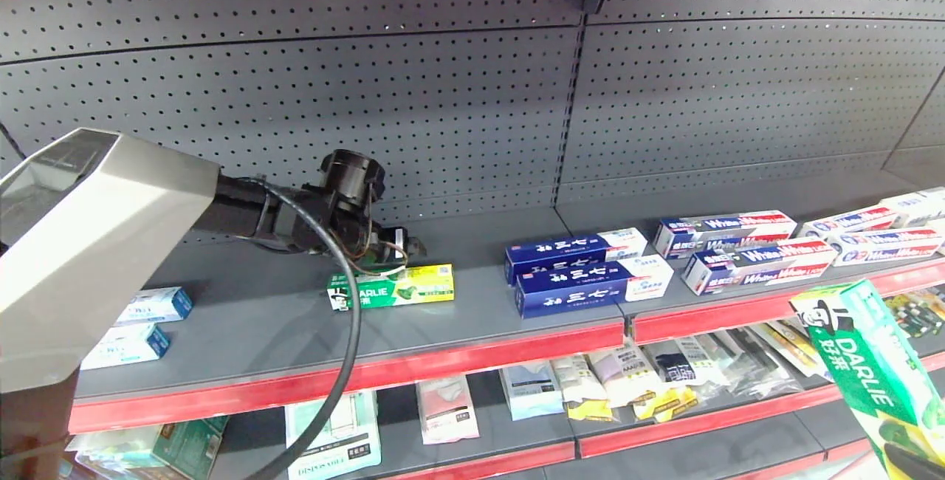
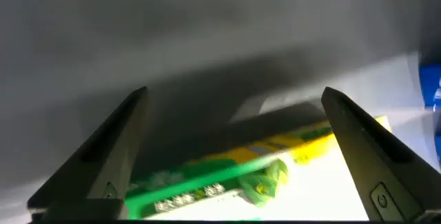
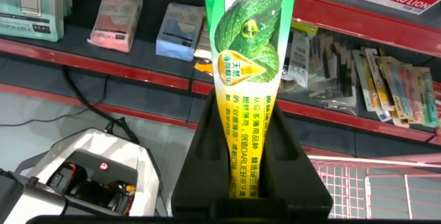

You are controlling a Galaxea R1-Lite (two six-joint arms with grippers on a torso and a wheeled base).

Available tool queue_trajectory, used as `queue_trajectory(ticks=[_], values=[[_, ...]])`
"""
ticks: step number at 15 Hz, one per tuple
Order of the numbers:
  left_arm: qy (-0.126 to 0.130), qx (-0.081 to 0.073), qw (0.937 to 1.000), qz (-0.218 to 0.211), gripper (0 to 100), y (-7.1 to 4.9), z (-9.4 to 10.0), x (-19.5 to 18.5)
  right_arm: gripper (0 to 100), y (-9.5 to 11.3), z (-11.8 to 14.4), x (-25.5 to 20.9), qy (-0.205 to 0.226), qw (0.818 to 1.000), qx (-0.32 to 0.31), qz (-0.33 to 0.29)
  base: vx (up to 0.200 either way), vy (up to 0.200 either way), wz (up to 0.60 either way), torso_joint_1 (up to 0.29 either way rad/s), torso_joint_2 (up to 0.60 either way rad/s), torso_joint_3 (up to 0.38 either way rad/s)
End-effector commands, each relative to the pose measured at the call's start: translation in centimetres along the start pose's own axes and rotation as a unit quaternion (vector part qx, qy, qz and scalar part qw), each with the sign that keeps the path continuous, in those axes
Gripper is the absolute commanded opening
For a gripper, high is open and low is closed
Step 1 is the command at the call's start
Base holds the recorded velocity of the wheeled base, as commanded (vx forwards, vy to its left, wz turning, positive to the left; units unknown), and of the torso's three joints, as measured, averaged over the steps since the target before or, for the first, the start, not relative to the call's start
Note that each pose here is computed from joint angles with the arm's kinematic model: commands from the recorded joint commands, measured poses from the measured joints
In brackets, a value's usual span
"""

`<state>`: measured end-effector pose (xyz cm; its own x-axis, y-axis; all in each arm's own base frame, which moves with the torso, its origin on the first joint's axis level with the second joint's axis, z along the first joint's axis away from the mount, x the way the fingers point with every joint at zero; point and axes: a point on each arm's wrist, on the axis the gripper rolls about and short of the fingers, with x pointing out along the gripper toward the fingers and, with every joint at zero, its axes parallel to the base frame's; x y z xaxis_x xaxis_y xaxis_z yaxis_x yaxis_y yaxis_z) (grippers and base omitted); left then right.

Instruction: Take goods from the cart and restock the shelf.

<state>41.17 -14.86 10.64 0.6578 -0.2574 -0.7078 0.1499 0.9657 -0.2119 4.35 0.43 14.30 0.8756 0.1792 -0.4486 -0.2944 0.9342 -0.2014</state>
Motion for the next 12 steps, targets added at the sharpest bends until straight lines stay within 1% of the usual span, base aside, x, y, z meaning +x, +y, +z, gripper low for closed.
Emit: queue_trajectory(ticks=[1, 2, 4, 6, 12], values=[[0.009, 0.004, 0.9999, -0.004, 100, -0.37, -0.2, 0.08, 0, 0.0, -0.03, 0.08, 0.003, 1.0, 0.0, 0.001, 0.0, 0.0, 0.0, 0.0, 0.0, 0.0], [0.012, 0.006, 0.9999, -0.007, 100, -0.65, -0.2, 0.08, 0, 0.0, -0.03, 0.06, 0.002, 1.0, -0.003, 0.001, 0.0, 0.0, 0.0, 0.0, 0.0, 0.0], [0.01, 0.005, 0.9999, -0.007, 100, -0.69, -0.09, 0.13, 0, 0.01, -0.04, 0.04, 0.001, 1.0, -0.003, 0.0, 0.0, 0.0, 0.0, 0.0, 0.0, 0.0], [0.012, 0.006, 0.9999, -0.007, 100, -0.67, -0.14, 0.43, 0, 0.01, -0.07, 0.07, 0.003, 1.0, -0.004, 0.001, 0.0, 0.0, 0.0, 0.0, 0.0, 0.0], [0.029, 0.005, 0.9996, -0.002, 100, -0.41, -0.99, 0.83, 0, 0.03, -0.08, 0.01, 0.001, 1.0, -0.007, 0.0, 0.0, 0.0, 0.0, 0.0, 0.0, 0.0]])
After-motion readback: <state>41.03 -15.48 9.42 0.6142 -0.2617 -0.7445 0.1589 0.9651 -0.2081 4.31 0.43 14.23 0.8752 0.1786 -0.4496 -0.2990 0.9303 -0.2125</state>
